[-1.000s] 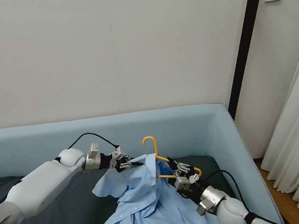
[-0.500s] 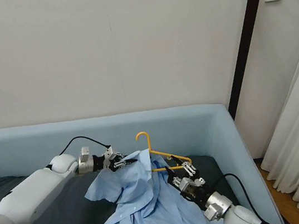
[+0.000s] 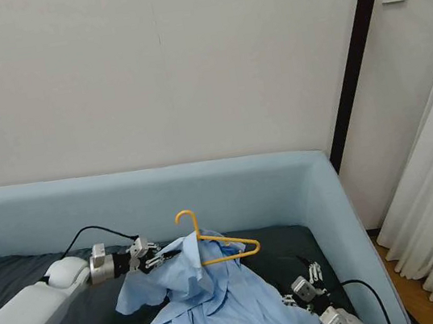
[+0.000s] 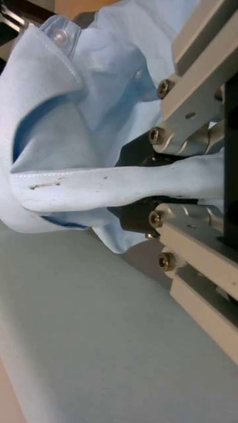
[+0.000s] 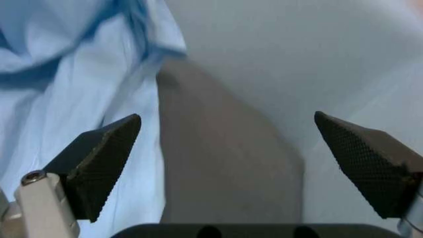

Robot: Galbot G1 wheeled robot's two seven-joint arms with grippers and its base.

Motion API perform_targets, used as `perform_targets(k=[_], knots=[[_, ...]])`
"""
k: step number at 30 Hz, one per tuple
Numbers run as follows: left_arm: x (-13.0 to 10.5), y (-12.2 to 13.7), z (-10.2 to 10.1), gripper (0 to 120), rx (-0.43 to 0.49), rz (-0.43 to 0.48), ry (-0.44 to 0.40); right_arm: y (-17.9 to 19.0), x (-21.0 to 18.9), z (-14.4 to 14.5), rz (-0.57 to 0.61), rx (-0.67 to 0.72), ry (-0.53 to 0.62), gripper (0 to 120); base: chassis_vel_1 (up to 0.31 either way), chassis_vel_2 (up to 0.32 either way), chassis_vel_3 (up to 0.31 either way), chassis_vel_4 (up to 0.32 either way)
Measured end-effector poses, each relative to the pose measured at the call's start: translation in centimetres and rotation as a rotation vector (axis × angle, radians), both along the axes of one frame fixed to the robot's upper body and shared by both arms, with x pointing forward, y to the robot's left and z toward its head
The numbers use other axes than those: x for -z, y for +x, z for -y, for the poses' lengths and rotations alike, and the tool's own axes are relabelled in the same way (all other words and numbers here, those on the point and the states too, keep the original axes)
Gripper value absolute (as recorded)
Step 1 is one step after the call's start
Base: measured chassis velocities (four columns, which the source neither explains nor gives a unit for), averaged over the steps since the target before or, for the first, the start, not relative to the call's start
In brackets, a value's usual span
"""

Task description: Pick up the clothes from the sofa and hang them on the clothes hanger.

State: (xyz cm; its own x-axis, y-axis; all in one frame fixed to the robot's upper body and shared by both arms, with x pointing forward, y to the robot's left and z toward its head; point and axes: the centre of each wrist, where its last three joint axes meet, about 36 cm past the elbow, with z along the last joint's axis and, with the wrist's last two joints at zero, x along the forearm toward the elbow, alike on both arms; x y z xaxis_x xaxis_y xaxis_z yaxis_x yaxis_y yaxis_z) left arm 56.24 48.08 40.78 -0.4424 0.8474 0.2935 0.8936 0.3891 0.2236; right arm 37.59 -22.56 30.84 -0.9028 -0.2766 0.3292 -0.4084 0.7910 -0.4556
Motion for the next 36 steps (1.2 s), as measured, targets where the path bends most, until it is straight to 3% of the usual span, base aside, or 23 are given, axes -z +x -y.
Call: perform_targets(k=[5,10,17,20,29,36], knots=[[-0.1,-2.6,-1.8,7,-0.013,0.0,0.001,2.0,2.2,-0.1,-0.153,0.059,0.044,100,0.0,0.0,0.0,0.0],[0.0,-3.7,-2.4,7,-0.012,-0.008,0.002,3.5,3.6,-0.1,-0.195,0.052,0.033,100,0.0,0.0,0.0,0.0],[0.2,-4.3,-1.8,7,0.003,-0.013,-0.013,4.3,6.0,-1.2,-0.137,-0.042,-0.093,100,0.0,0.0,0.0,0.0],[-0.2,-4.6,-2.4,7,-0.004,-0.014,-0.009,6.1,7.5,-2.7,-0.102,-0.06,-0.138,100,0.0,0.0,0.0,0.0],[-1.2,-5.4,-3.1,7,-0.008,-0.014,-0.012,10.2,9.3,-5.4,-0.022,-0.102,-0.225,100,0.0,0.0,0.0,0.0],[-1.1,-5.8,-3.1,7,-0.007,-0.019,-0.016,10.7,10.8,-7.2,-0.013,-0.156,-0.261,100,0.0,0.0,0.0,0.0]])
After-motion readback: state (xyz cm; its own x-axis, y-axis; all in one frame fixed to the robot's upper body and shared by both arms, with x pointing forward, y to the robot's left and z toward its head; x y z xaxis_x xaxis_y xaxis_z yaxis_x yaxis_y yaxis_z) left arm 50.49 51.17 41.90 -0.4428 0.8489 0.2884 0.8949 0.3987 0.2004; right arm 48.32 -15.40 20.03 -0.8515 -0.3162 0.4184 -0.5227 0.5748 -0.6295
